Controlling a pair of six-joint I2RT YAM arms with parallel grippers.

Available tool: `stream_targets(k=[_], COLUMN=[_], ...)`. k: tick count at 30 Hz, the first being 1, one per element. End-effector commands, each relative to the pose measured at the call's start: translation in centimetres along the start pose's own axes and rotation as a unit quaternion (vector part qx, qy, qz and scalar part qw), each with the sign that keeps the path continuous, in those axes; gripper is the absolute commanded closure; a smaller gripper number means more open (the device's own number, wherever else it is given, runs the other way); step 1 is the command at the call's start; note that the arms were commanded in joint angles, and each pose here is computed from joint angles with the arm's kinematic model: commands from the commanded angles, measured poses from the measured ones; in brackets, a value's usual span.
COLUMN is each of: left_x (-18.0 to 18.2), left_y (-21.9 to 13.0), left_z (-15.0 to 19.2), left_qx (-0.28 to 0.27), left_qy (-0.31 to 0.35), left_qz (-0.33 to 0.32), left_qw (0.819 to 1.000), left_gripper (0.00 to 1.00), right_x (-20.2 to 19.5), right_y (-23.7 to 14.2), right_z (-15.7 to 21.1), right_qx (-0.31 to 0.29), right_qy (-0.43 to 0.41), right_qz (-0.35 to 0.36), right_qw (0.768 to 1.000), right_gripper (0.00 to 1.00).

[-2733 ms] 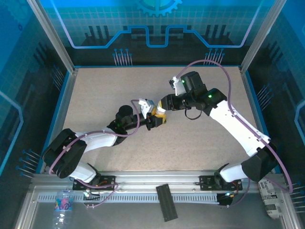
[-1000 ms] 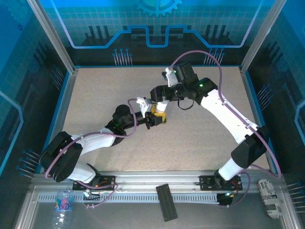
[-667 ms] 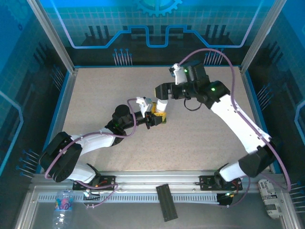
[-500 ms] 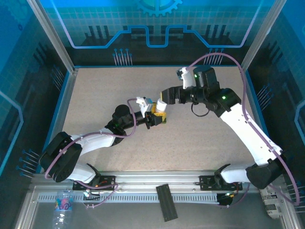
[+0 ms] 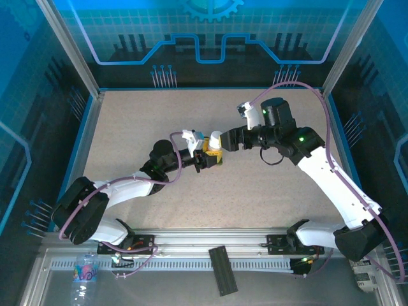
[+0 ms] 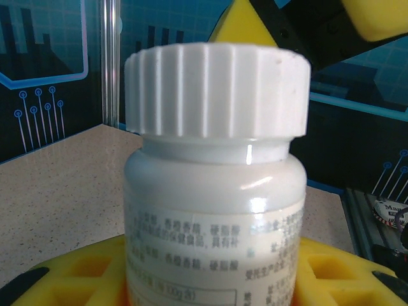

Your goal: Sort the pills into containers

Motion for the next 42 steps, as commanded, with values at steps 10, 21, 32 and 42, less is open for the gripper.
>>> stream_targets(k=[10, 21, 32, 42], left_x=[-1.3, -1.4, -1.6, -1.8], left_y=[0.2, 0.2, 0.1, -0.1], left_z=[-2.7, -2.8, -3.0, -3.3], left_qx=[-0.029, -0.031, -0.032, -0.036], left_qy=[0.03, 0.028, 0.028, 0.03], left_qz=[0.024, 0.027, 0.03, 0.033], left_qw=[0.999, 0.999, 0.999, 0.998], left_gripper=[1.0, 1.0, 1.0, 1.0], right_x=[1.3, 0.8, 1.1, 0.8], right_y=[0.7, 1.5, 2.6, 5.0], right_z=[0.2, -0.1, -1.8, -3.0], right_qx=[0.008, 0.01, 0.004, 0.011], right_qy=[-0.02, -0.014, -0.016, -0.012], right_qz=[-0.021, -0.01, -0.016, -0.019], right_qw=[1.0, 1.0, 1.0, 1.0], right_gripper=[0.18, 0.19, 0.2, 0.21])
Point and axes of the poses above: each hand's point on the last joint's axis, 136 mm out from that joint toward the fingers, its own y axis out along the fingers, its own x axis along the line the jaws close on, z = x × y, the point moved 2 cm from there along -y, back along the fingers, and after that the axes turned 4 degrees about -y, right-handed, at the moved point
